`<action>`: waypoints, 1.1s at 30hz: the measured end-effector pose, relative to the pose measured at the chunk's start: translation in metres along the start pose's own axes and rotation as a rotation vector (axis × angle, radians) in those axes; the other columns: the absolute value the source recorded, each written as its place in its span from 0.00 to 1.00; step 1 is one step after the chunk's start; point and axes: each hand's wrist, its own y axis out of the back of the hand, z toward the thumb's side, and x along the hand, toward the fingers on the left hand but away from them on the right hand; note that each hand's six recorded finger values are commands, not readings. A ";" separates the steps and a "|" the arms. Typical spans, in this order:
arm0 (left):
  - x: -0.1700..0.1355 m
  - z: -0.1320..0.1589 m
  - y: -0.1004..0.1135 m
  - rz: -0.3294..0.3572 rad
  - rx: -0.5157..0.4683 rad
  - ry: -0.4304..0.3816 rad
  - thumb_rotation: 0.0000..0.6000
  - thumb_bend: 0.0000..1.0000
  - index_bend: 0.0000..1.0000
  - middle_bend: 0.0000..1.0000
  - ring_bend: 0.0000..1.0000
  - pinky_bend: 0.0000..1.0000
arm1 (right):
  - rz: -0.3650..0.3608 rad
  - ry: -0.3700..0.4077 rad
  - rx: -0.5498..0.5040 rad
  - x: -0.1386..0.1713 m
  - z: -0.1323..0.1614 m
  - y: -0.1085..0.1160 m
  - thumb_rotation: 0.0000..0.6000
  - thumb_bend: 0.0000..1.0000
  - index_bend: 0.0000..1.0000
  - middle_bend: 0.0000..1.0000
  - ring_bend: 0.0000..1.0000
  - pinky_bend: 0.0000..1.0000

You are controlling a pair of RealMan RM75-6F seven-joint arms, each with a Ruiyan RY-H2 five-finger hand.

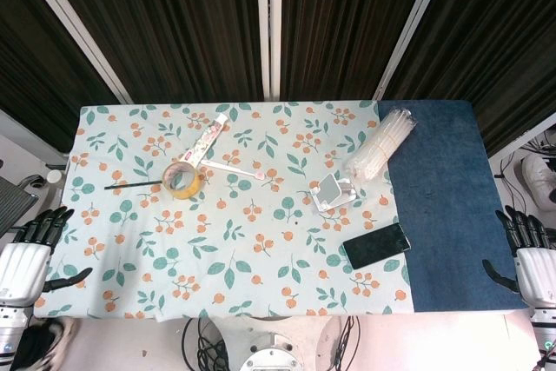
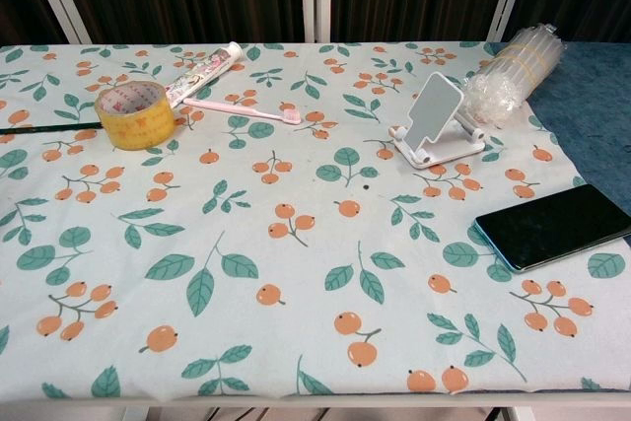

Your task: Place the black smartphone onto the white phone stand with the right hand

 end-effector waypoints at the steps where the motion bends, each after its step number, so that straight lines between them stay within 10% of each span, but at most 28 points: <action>1: 0.000 0.000 0.000 -0.001 0.000 0.000 0.69 0.07 0.09 0.10 0.10 0.21 | 0.001 0.000 0.001 0.000 0.000 0.000 1.00 0.18 0.00 0.00 0.00 0.00; 21: -0.002 -0.001 -0.002 -0.007 -0.015 -0.001 0.70 0.07 0.09 0.10 0.10 0.21 | 0.063 0.066 0.096 -0.007 0.020 -0.003 1.00 0.18 0.00 0.00 0.00 0.00; 33: 0.001 0.004 -0.009 -0.027 -0.017 -0.013 0.70 0.07 0.09 0.10 0.10 0.21 | 0.261 0.232 0.320 -0.039 0.090 -0.031 1.00 0.18 0.00 0.00 0.00 0.00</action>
